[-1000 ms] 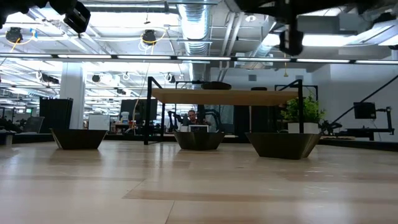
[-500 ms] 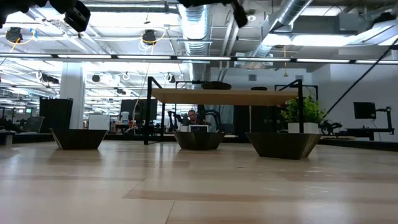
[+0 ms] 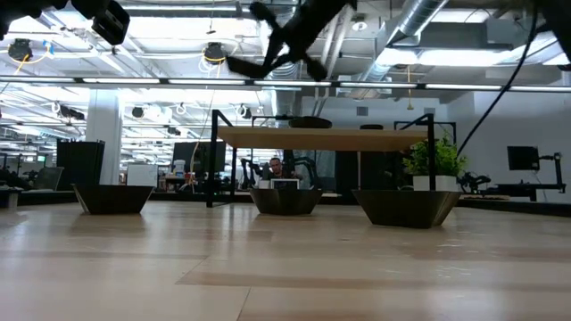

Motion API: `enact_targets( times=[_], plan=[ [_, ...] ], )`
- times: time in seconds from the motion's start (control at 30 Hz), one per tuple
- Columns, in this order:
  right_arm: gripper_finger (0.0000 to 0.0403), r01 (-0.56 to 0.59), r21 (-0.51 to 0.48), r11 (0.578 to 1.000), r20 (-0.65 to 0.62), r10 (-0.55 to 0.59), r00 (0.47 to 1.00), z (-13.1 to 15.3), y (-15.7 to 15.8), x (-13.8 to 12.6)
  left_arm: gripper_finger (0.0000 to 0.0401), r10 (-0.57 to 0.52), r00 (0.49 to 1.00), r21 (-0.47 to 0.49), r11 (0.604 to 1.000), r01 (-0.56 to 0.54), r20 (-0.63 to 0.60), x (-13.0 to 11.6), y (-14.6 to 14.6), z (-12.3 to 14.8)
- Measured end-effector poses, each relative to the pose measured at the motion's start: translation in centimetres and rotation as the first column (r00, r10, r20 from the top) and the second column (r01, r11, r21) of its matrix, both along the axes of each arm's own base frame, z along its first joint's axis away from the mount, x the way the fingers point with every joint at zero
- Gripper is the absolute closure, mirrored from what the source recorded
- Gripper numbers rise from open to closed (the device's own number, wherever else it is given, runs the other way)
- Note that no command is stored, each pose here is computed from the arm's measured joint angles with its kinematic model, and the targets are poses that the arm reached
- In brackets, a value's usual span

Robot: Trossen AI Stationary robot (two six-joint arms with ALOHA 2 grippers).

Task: Pick & Place Mini shaped plates
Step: Put the distorted square plate on the shelf

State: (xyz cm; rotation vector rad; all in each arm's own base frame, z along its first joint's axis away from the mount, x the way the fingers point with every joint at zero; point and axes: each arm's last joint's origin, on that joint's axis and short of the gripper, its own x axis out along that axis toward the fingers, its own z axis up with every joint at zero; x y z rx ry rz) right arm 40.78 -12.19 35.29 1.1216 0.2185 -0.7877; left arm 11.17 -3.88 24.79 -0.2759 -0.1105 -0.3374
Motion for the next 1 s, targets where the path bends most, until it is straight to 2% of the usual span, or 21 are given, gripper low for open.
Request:
enact_targets(
  times=[0.13,0.3,0.8,1.0],
  plan=[
    [0.0403,0.011,0.106,0.994,-0.029,-0.008,1.000,-2.2,-0.8,0.8,0.0261,0.000,1.000,-0.001,1.000,0.000,0.003,0.0,0.0,0.0],
    [0.0403,0.078,0.173,0.982,-0.041,-0.072,0.997,-3.2,-1.2,1.0,0.0261,0.000,1.000,-0.002,1.000,0.000,0.006,0.0,0.0,0.1],
    [0.0403,0.185,0.259,0.948,-0.044,-0.180,0.983,-3.5,-1.6,0.5,0.0261,0.000,1.000,-0.002,1.000,0.000,0.007,0.0,0.0,0.1],
    [0.0403,0.226,0.247,0.942,-0.047,-0.221,0.974,-3.5,-2.9,0.0,0.0261,0.000,1.000,-0.002,1.000,0.000,0.007,0.0,0.0,0.1]
  ],
)
